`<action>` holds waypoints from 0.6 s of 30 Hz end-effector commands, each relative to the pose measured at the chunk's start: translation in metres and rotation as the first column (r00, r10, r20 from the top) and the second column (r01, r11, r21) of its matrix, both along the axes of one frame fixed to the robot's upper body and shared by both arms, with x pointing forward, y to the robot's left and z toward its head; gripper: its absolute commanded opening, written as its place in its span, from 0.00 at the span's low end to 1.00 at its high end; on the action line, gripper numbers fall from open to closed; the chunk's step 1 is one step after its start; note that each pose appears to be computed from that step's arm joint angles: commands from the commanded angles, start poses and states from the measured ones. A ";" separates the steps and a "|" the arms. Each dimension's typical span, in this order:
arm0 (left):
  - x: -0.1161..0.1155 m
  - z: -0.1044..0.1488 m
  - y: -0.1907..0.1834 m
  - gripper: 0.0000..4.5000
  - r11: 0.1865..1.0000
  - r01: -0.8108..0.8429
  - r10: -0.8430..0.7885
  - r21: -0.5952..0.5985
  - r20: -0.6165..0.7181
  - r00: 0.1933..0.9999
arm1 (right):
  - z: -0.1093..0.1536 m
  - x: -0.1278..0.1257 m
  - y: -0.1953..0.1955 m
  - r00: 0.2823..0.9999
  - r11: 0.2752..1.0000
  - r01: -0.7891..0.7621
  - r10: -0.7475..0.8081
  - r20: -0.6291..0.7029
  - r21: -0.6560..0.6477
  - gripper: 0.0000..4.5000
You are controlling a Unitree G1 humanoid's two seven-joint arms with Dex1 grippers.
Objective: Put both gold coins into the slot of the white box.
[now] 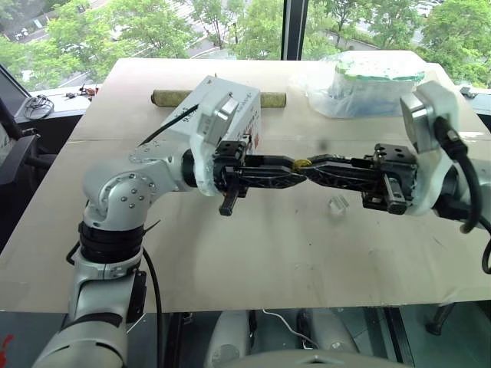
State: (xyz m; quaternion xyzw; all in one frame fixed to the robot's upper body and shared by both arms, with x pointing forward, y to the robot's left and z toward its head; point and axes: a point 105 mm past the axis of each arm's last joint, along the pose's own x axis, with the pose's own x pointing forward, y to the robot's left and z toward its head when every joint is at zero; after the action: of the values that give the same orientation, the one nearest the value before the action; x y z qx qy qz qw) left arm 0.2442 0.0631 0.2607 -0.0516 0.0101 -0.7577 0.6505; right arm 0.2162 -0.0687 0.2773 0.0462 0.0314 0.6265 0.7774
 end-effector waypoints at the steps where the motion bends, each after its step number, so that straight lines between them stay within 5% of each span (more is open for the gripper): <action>1: -0.001 0.005 0.000 0.01 1.000 -0.005 0.005 -0.011 0.002 1.000 | 0.005 -0.010 0.004 0.998 0.999 -0.045 0.044 0.036 0.006 0.00; 13: -0.002 0.004 0.002 0.01 1.000 -0.006 0.006 -0.015 0.000 1.000 | 0.003 -0.013 0.006 0.996 0.998 -0.067 0.067 0.055 -0.004 0.00; 18: 0.000 0.003 0.002 0.00 1.000 -0.021 0.021 -0.021 0.010 1.000 | 0.007 -0.012 0.004 0.996 0.998 -0.058 0.056 0.070 0.017 0.41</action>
State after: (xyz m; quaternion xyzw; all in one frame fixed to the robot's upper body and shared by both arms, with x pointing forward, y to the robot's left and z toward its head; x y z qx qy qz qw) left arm 0.2461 0.0639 0.2576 -0.0623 0.0205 -0.7502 0.6579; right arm 0.2110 -0.0653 0.2766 0.0352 0.0236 0.6426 0.7650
